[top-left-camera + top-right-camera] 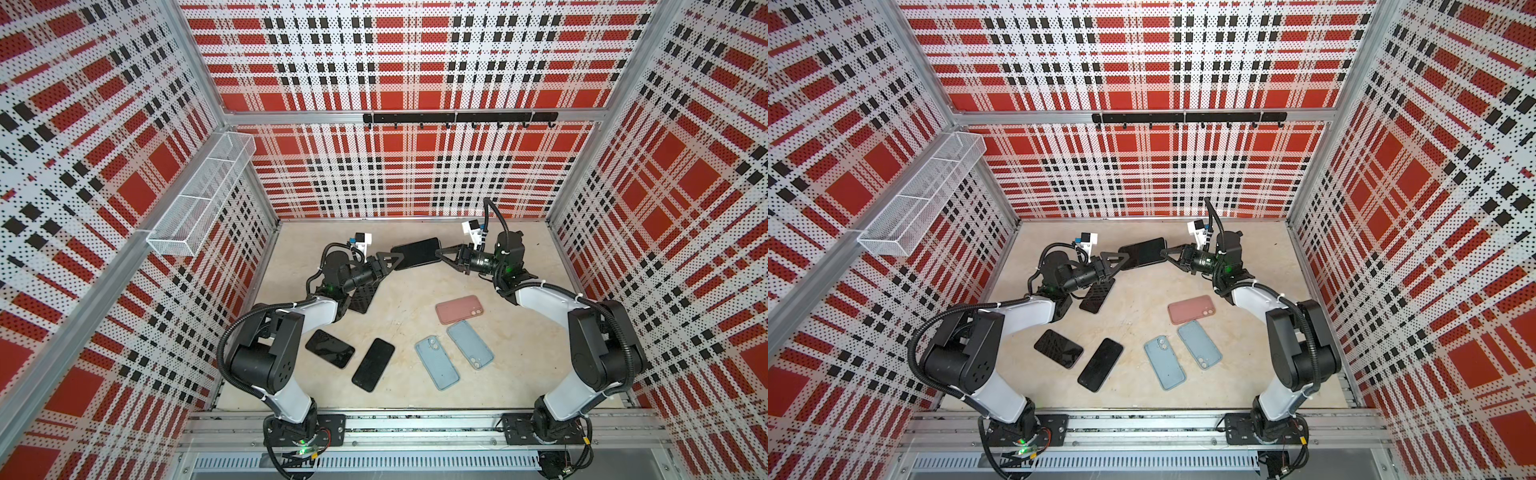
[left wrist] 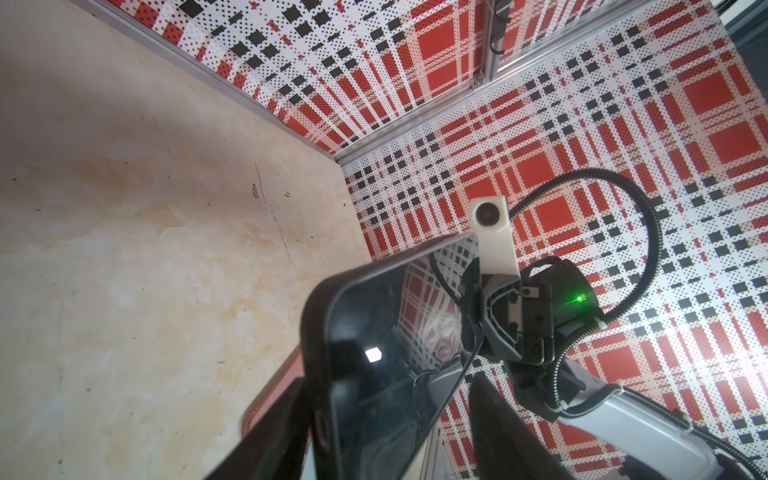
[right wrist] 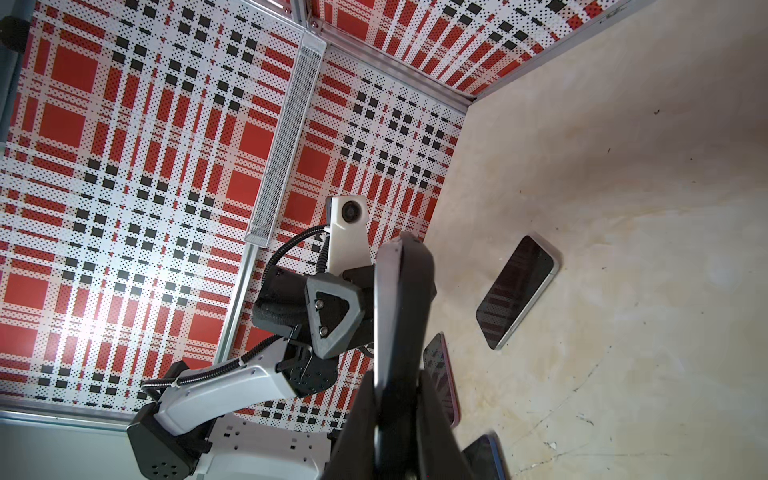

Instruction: Put the phone into the phone case

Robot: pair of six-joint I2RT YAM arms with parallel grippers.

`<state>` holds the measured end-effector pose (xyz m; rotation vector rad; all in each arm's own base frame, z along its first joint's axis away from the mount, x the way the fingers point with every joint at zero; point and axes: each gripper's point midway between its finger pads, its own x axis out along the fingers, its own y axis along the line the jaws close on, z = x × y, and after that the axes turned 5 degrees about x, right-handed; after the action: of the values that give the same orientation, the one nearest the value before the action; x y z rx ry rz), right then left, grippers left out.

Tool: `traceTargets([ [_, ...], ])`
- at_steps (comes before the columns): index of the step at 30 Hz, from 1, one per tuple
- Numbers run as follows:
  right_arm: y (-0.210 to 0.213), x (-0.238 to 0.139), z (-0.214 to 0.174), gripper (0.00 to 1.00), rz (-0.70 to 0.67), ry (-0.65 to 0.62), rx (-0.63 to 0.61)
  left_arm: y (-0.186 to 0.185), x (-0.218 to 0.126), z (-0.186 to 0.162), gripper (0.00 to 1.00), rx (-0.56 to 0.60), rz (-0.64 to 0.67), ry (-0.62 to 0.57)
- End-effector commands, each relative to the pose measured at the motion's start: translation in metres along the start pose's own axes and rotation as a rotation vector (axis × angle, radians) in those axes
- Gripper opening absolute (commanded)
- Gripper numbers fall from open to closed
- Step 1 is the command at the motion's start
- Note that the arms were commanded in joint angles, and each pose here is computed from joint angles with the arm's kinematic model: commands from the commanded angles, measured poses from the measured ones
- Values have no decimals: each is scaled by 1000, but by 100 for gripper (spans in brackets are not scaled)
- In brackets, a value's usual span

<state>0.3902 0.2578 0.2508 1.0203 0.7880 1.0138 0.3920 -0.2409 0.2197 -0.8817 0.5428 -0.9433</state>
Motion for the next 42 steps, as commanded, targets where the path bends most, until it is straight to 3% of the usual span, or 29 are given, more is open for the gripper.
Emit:
traceTargets([
  [1, 26, -2, 4, 0, 73, -14, -90, -4, 2, 3, 58, 14, -19, -9],
  [10, 19, 1, 1, 2, 89, -8, -68, -43, 7, -2, 30, 80, -104, 0],
  [19, 27, 2, 9, 30, 115, -21, -99, -55, 3, 3, 11, 83, -145, -24],
  [26, 44, -2, 24, 42, 216, -59, -103, -66, 0, 6, 6, 73, -197, -42],
  [36, 47, 3, 36, 42, 248, -72, -111, -73, 6, -1, 6, 68, -216, -19],
  [42, 49, 5, 43, 37, 247, -87, -110, -74, 9, -5, 6, 63, -218, -11],
])
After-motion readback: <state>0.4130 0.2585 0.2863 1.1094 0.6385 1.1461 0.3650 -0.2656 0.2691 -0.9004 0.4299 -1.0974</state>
